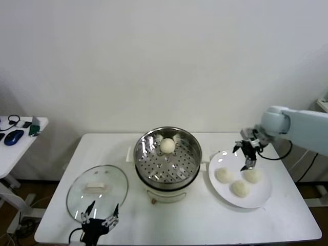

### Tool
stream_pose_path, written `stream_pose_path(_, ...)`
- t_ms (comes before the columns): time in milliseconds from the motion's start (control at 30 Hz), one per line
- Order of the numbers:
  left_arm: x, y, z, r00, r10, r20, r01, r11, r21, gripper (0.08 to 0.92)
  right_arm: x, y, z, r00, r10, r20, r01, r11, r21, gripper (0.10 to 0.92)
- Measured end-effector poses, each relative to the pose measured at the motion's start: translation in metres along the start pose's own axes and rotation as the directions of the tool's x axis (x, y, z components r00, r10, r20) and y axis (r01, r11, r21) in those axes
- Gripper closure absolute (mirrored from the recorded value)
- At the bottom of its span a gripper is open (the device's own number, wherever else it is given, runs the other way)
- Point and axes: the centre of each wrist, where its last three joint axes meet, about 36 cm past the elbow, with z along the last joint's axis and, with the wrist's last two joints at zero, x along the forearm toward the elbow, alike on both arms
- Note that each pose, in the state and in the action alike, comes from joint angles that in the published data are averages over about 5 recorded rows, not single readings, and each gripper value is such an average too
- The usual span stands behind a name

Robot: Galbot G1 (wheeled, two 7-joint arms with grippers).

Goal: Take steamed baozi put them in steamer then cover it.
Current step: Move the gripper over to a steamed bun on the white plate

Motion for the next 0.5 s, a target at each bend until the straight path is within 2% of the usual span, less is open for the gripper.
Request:
stream_pose_path(333, 0.0, 0.001, 0.004, 1.0, -0.008, -0.002, 0.008, 1.0, -0.001, 0.177, -0.058, 0.008, -0.007, 1.0, 0.008, -0.021, -0.009, 0.998, -0.065, 0.205)
stream_pose_path(500, 0.0, 0.002, 0.005, 1.0, -0.01, 0.001, 0.01, 1.0, -0.006, 0.177, -0.072, 0.006, -0.012, 1.0, 0.017, -0.013, -0.018, 0.996, -0.086, 0.285)
